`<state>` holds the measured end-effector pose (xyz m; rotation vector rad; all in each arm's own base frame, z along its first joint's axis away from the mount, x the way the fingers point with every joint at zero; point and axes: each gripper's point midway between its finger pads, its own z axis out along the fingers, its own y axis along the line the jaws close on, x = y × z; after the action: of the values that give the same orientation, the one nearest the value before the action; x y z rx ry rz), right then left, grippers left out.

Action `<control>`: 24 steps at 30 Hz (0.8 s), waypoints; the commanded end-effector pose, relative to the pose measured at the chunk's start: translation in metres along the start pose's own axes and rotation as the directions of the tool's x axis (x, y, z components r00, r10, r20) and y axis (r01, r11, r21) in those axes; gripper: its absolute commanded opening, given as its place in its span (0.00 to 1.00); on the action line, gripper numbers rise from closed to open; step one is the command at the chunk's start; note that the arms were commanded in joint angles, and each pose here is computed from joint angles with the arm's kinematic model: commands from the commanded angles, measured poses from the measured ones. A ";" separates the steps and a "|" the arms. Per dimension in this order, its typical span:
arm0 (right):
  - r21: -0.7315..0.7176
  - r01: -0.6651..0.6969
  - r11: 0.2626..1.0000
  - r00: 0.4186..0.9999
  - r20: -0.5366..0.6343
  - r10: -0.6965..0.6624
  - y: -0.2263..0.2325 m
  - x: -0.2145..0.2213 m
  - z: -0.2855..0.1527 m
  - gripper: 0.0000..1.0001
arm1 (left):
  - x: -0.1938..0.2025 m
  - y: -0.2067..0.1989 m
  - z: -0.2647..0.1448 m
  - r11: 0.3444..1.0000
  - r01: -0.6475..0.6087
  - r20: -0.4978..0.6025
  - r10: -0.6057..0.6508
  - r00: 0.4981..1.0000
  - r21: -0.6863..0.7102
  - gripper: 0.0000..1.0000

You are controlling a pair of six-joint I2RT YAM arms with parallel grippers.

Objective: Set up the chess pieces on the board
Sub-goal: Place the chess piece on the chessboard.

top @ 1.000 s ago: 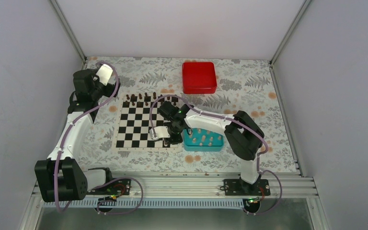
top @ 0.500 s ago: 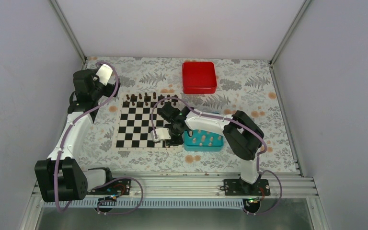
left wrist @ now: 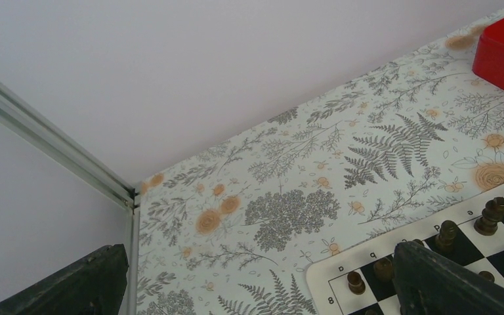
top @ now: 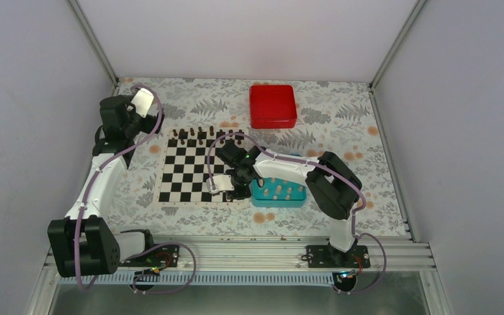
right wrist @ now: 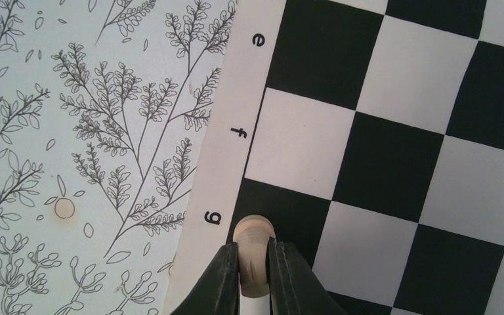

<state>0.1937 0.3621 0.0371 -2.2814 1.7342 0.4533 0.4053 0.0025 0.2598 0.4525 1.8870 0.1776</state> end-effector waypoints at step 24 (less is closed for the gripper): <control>0.004 0.007 1.000 1.000 -0.020 -0.007 -0.007 -0.003 0.000 0.10 | -0.003 0.000 -0.001 1.000 0.007 0.029 -0.007 1.000 0.011 1.00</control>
<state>0.2001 0.3636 0.0405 -2.2802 1.7397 0.4173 0.4045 0.0035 0.2580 0.4529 1.8898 0.1712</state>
